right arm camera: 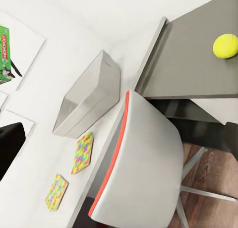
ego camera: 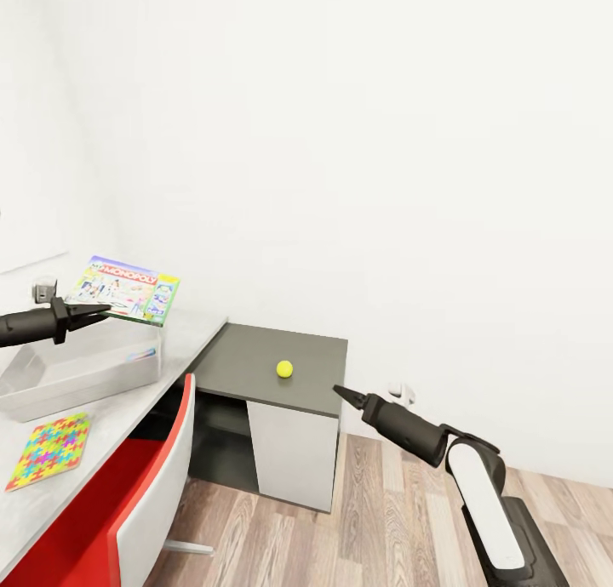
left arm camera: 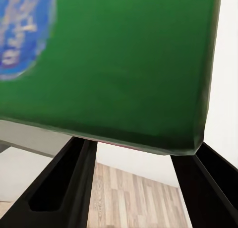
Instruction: Put all the toys in the child's room - the three board games (two on the bed and one on the table), the two jigsaw puzzles on the table, and the tennis ball on the table - inside the toy box on the table in the child's room.
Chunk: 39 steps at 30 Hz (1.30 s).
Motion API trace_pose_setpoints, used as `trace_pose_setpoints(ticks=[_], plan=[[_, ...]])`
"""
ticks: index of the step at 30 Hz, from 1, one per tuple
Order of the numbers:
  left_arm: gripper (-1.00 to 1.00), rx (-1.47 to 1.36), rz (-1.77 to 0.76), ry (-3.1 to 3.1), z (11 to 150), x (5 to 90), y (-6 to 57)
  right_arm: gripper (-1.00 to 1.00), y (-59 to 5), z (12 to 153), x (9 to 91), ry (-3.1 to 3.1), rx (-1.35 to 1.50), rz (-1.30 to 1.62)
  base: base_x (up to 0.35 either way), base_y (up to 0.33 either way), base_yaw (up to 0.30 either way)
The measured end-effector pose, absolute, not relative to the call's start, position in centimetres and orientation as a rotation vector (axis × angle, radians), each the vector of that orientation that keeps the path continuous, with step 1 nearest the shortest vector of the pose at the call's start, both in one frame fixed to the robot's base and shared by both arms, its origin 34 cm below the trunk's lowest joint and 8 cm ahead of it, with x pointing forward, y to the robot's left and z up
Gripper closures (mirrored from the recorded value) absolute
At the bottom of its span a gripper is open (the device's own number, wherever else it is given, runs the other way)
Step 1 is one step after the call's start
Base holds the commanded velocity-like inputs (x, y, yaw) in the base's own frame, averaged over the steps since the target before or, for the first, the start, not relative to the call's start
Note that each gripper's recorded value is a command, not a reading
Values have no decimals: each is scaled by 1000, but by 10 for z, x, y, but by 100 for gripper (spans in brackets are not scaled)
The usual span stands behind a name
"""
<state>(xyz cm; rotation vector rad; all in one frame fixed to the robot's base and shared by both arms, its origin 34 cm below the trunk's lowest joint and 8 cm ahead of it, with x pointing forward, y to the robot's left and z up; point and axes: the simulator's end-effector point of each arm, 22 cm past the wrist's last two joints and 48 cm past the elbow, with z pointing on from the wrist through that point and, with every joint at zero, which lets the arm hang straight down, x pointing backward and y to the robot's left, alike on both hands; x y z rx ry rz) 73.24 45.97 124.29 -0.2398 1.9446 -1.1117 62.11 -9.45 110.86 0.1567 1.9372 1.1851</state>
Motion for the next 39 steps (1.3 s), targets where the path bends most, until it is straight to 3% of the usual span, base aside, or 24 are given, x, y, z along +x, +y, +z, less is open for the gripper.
trace_pose_setpoints(ticks=[7, 17, 39], plan=[[100, -236, -1117, 1946, 1242, 733, 457, -100, -93, 1114, 621, 1915, 150, 1202, 0, -2, 129], [100, -237, -1120, 1944, 1243, 733, 456, -100, -91, 1115, 621, 1913, 143, 1204, 0, -168, 284], [100, -234, -1115, 1949, 1241, 734, 455, -100, -91, 1114, 621, 1918, 138, 1194, 0, -7, 292]])
